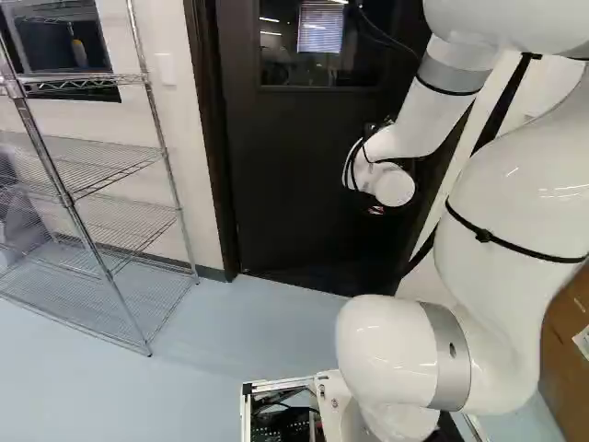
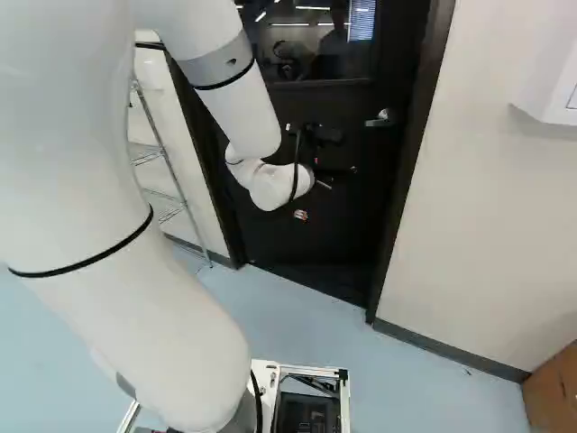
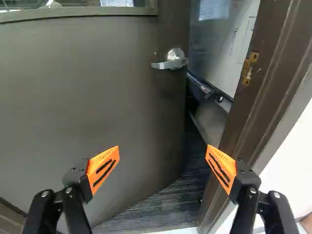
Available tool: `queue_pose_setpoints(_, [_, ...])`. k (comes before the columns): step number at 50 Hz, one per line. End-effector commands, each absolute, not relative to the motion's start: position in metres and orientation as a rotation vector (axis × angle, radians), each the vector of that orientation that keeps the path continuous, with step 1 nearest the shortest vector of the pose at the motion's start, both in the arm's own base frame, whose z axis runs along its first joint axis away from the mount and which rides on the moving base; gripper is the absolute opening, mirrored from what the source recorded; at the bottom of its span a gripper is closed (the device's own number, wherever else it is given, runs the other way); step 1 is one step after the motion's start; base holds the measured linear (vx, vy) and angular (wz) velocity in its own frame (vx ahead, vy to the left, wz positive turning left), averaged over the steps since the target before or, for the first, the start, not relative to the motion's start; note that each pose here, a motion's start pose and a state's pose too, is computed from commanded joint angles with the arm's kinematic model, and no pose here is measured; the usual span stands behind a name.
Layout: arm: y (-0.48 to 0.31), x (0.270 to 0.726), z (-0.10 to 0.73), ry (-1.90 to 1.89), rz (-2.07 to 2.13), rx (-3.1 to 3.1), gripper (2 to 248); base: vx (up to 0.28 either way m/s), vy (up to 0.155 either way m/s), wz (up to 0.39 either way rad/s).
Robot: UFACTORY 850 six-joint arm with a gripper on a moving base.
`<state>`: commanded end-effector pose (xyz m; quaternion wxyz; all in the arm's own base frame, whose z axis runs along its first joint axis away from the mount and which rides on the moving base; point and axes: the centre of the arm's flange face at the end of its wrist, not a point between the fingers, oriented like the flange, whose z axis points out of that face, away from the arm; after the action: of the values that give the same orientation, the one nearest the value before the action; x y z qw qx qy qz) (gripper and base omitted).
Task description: Open the door and move inside
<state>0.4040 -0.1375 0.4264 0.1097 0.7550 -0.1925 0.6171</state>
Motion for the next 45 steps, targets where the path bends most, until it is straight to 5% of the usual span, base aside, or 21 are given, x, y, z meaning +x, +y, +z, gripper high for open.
queue_pose_setpoints(45, [-0.1375, 0.404, 0.4264, -0.566, 1.814, 2.219, 247, 0.103, 0.059, -0.253])
